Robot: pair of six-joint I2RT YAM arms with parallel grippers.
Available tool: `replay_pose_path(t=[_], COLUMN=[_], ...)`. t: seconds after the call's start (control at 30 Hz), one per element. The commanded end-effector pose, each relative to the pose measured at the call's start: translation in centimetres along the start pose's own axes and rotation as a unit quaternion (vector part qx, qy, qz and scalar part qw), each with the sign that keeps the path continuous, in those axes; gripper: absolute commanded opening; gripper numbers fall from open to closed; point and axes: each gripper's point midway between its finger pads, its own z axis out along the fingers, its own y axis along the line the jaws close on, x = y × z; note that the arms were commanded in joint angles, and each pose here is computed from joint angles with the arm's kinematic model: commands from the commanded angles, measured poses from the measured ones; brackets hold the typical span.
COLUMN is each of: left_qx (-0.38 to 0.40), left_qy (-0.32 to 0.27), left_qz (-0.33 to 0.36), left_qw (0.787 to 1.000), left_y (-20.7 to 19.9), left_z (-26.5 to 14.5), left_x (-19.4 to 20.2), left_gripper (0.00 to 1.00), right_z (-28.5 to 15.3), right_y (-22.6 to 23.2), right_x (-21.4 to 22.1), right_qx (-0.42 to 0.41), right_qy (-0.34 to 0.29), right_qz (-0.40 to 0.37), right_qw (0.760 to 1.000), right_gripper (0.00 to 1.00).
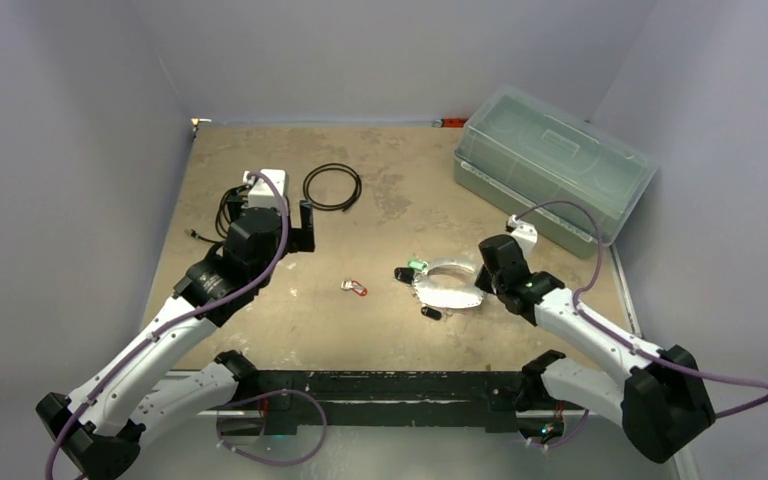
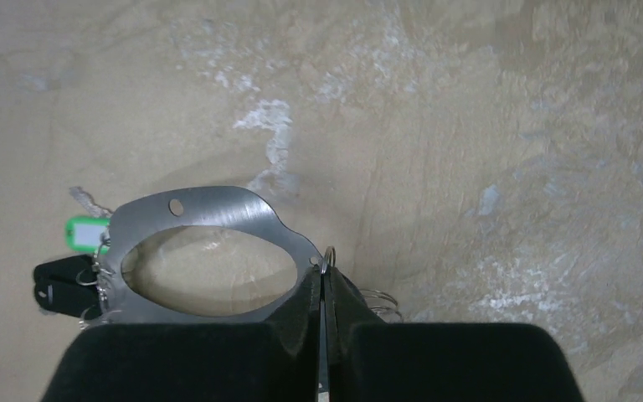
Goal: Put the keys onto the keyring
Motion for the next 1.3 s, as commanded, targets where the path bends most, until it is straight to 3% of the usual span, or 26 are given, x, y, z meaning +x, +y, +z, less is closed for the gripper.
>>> replay_pose_path(t=[0.0,0.3,0.9,1.07,1.27], left_qx=[0.017,0.048,0.204,0.313,0.464], left_qy=[-0.021,-0.034,-0.064,-0.094,-0.130], left_qz=[-0.005,-0.008,-0.002,0.003,0.019], left_qw=[1.000,0.998,0.977,0.945,0.876], left_y=[-0.3,-1.1,-5.9,-8.9,-12.7], left_z=[-0.3,-0.7,-2.9,-5.5,-9.9], left_x=[-1.2,-1.6,-2.7,-3.4,-3.2], left_gripper=[0.95,0.95,0.87,0.81,0.77], right_z=[-2.9,-6.7,-15.1,-18.9,-24.0], right_y=[3.7,7.1,14.5,16.4,18.7], right_x=[-5.3,-8.6,-11.0,-10.7,-8.9], right_qx=[-0.089,-0.187,-0.404,-0.482,-0.591], right_qy=[-0.074,-0.123,-0.173,-0.186,-0.190], right_qz=[-0.028,-0.078,-0.201,-0.224,-0.265], right_qw=[0.993,0.972,0.875,0.826,0.738], right_gripper=[0.00,0.00,0.00,0.00,0.00])
